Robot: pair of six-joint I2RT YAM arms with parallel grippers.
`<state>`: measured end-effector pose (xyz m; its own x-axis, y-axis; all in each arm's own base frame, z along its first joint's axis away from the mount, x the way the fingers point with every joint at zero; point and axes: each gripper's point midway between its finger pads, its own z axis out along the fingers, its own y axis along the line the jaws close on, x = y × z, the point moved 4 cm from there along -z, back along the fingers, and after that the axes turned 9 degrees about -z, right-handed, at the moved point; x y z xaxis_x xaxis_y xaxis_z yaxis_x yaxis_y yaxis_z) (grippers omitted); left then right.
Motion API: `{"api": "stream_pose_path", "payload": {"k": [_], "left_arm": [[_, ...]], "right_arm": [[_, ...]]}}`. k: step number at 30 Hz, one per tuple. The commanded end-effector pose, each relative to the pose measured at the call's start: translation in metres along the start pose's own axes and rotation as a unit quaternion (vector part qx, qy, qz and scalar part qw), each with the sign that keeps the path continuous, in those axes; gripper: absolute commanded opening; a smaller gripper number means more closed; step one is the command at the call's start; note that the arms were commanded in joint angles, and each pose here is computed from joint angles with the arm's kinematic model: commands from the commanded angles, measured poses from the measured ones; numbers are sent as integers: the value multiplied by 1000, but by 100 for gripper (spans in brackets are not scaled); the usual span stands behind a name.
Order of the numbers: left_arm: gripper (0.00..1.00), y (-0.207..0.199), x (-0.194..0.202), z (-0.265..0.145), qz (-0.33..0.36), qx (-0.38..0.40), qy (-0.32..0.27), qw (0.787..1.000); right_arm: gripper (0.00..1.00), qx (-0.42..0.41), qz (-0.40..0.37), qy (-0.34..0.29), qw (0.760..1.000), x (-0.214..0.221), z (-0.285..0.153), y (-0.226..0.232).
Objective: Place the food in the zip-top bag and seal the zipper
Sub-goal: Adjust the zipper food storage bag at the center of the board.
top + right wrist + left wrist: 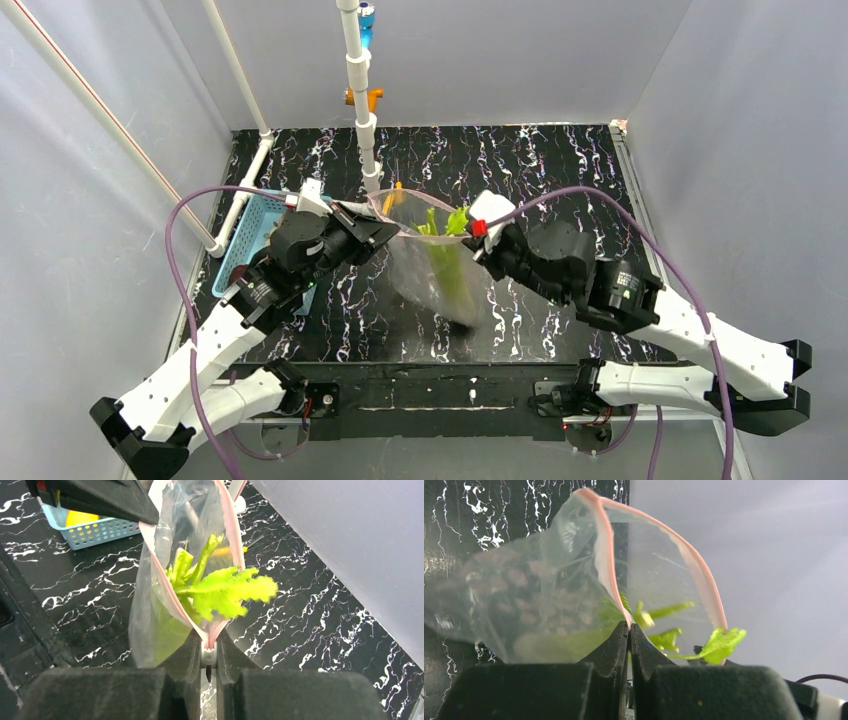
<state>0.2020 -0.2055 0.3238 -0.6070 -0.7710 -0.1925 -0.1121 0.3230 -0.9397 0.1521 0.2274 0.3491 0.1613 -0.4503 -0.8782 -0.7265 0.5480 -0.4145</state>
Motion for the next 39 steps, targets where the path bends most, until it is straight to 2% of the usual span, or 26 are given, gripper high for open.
{"api": "stream_pose_path", "payload": {"k": [1,5,9,14,19,24,29,33,36,39], "left_arm": [[0,23,-9,-4,8,-34,-34,999],[0,44,-10,-4,13,-59,-46,997],[0,42,-12,-9,28,-57,-48,997],[0,14,-14,-17,56,-30,-37,997],[0,-6,-9,-16,70,4,-11,997],[0,-3,-1,-7,91,20,13,996],[0,0,2,5,112,-4,26,993],[0,-42,2,-4,135,54,43,988],[0,-63,-3,-17,143,75,38,986],[0,-47,-3,-18,131,53,32,989]], "right_arm": [[1,-76,-26,56,995,-2,0,8],[1,-112,-39,105,987,12,26,25],[1,-114,-30,69,991,-3,24,23],[1,-95,-18,16,995,-24,9,10],[1,-59,-3,14,998,-21,8,2],[1,-47,35,-27,998,-18,7,6],[1,-30,47,-28,998,-10,19,9],[1,17,39,-43,998,-26,18,-10],[1,17,29,-61,998,-41,12,-17],[1,10,27,-63,998,-42,11,-16]]}}
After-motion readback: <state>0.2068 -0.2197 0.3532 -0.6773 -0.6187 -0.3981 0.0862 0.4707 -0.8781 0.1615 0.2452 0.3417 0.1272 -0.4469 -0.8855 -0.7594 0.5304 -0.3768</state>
